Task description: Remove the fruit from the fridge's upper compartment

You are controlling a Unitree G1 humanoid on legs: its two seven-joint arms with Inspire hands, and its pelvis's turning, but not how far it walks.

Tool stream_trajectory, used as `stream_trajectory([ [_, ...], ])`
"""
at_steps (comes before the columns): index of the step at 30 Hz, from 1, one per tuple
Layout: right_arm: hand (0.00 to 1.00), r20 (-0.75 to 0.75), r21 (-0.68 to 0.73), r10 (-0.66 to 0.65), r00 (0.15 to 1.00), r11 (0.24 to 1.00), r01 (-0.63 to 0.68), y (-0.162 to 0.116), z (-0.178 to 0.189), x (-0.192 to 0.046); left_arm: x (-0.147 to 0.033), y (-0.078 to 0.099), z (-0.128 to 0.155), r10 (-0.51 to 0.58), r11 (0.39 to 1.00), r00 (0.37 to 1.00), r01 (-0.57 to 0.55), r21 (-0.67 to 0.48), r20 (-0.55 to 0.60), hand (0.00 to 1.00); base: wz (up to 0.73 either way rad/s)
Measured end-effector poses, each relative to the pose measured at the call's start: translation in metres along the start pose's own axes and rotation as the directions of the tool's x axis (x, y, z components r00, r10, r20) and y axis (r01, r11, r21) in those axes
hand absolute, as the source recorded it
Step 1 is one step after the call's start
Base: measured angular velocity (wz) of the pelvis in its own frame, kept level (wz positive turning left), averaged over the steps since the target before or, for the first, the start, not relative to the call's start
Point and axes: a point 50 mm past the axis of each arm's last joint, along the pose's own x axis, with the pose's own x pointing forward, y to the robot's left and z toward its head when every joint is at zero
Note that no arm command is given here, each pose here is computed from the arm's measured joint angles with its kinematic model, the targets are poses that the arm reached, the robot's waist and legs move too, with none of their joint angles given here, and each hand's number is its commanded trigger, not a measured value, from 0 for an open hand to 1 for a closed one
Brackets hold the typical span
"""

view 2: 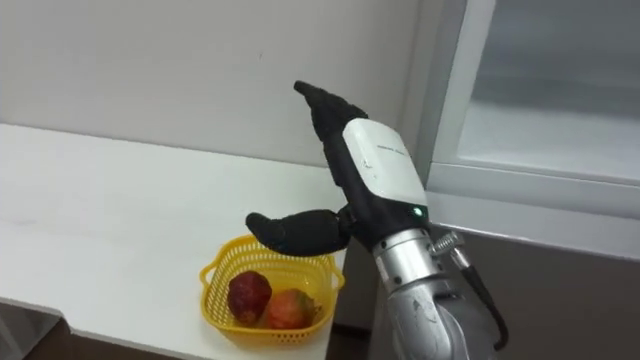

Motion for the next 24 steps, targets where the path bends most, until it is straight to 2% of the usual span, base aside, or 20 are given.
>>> stream_trajectory([
  [4,0.00,-0.005,0.054,-0.043,0.999,0.998,0.043,-0.006,0.001,-0.004,0.000,0.001,0.002,0.010,1.000,1.000,-0.010,-0.020,0.015,0.00,-0.10],
  [13,0.00,0.009,0.121,-0.242,0.970,0.963,0.239,-0.038,-0.002,-0.023,-0.002,-0.006,-0.014,0.017,0.998,1.000,-0.017,-0.061,0.014,0.00,-0.06],
  [16,0.00,-0.026,0.096,-0.278,0.960,0.955,0.279,-0.046,-0.011,-0.034,-0.004,-0.012,-0.024,0.011,0.996,1.000,-0.011,-0.087,-0.009,0.00,-0.11],
  [21,0.00,-0.107,0.026,-0.345,0.933,0.937,0.349,-0.057,-0.023,-0.067,-0.008,-0.021,-0.041,-0.002,0.994,0.999,-0.003,-0.109,-0.046,0.00,-0.13],
  [24,0.00,-0.128,-0.015,-0.399,0.908,0.916,0.401,-0.066,-0.028,-0.075,-0.009,-0.026,-0.045,-0.012,0.992,0.998,0.005,-0.123,-0.055,0.00,-0.21],
])
